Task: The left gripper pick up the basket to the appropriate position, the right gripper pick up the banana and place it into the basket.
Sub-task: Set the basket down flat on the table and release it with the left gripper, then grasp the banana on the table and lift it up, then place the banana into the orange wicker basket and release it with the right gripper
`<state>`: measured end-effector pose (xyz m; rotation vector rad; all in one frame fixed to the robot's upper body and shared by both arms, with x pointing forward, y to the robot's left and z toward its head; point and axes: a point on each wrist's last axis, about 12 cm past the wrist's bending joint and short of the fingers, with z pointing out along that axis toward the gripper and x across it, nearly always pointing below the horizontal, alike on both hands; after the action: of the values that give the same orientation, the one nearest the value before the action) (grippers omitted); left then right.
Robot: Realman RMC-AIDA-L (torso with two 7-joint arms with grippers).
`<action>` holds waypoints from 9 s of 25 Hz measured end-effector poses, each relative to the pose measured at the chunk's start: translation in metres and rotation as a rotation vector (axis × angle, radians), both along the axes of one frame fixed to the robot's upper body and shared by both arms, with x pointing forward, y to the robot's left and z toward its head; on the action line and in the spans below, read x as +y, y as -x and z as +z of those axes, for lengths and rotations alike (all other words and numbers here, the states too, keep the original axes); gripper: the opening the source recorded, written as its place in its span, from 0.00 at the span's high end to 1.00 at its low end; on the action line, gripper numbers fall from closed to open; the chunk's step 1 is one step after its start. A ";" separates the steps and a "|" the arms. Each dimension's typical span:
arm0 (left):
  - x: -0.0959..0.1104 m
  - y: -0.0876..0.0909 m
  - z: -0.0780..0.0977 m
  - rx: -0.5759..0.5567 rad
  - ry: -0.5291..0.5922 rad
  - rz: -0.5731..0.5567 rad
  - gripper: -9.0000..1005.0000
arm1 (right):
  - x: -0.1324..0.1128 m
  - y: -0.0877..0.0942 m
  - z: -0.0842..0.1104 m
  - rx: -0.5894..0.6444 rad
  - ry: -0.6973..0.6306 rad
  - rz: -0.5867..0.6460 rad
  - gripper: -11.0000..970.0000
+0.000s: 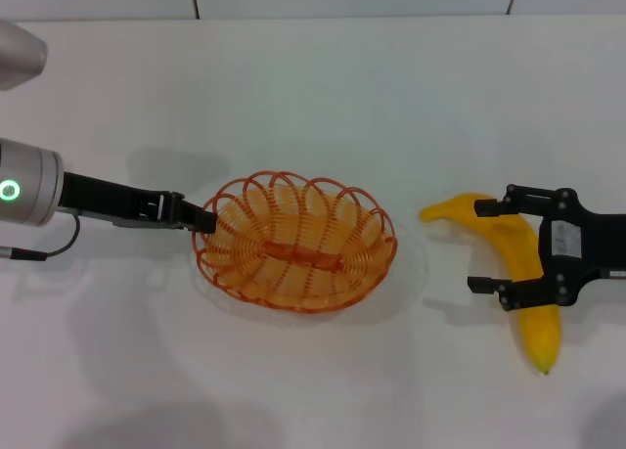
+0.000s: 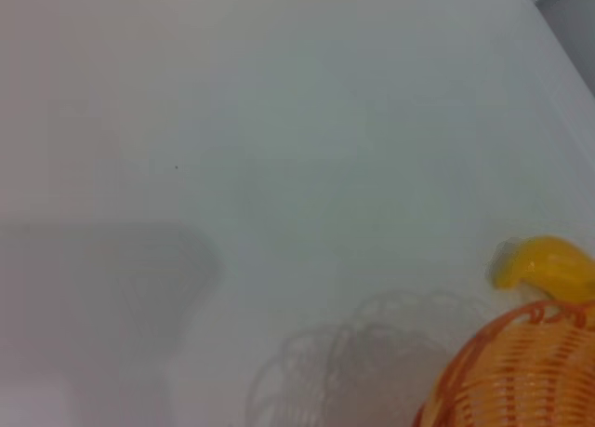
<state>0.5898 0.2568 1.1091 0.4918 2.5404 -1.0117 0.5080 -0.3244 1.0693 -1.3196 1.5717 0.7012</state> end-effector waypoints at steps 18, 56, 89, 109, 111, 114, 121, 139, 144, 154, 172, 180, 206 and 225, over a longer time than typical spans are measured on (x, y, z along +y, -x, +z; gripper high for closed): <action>-0.001 0.001 0.000 0.006 -0.004 -0.008 0.90 | -0.001 0.001 0.000 0.001 0.000 -0.001 0.08; 0.064 0.063 0.004 -0.611 -0.011 -0.398 0.28 | -0.010 0.002 0.005 -0.025 -0.046 -0.056 0.09; 0.073 0.078 -0.056 -0.825 -0.012 -0.206 0.29 | -0.032 -0.025 0.118 0.288 0.313 -0.318 0.09; 0.066 0.066 -0.049 -0.885 0.001 -0.197 0.29 | 0.013 -0.044 0.060 0.489 0.357 -0.231 0.09; 0.066 0.066 -0.049 -0.885 0.001 -0.197 0.29 | 0.013 -0.044 0.057 0.496 0.356 -0.236 0.09; 0.066 0.066 -0.049 -0.885 0.001 -0.198 0.29 | 0.012 -0.044 0.049 0.511 0.355 -0.259 0.09; 0.064 0.068 -0.052 -0.875 0.012 -0.188 0.29 | 0.006 -0.047 0.041 0.509 0.353 -0.319 0.09; 0.064 0.068 -0.052 -0.877 0.013 -0.187 0.29 | 0.006 -0.045 0.033 0.531 0.343 -0.336 0.09; 0.064 0.068 -0.051 -0.877 0.013 -0.187 0.29 | 0.007 -0.045 0.030 0.542 0.342 -0.336 0.09; 0.064 0.067 -0.051 -0.878 0.016 -0.185 0.29 | 0.005 -0.049 0.027 0.560 0.381 -0.378 0.09; 0.065 0.068 -0.051 -0.874 0.015 -0.181 0.29 | 0.000 -0.054 0.034 0.541 0.408 -0.415 0.09; 0.065 0.069 -0.052 -0.872 0.014 -0.180 0.29 | 0.002 -0.053 0.032 0.543 0.421 -0.403 0.23; 0.070 0.071 -0.052 -0.878 0.007 -0.154 0.29 | 0.012 -0.059 0.091 0.389 0.249 -0.320 0.48; 0.063 0.065 -0.049 -0.891 0.020 -0.176 0.29 | 0.146 -0.050 0.120 0.281 0.115 0.250 0.47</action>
<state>0.5250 0.3196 1.0598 0.9233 1.7069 -0.6499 0.5577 -0.1781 1.1893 -1.5742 1.7049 0.9987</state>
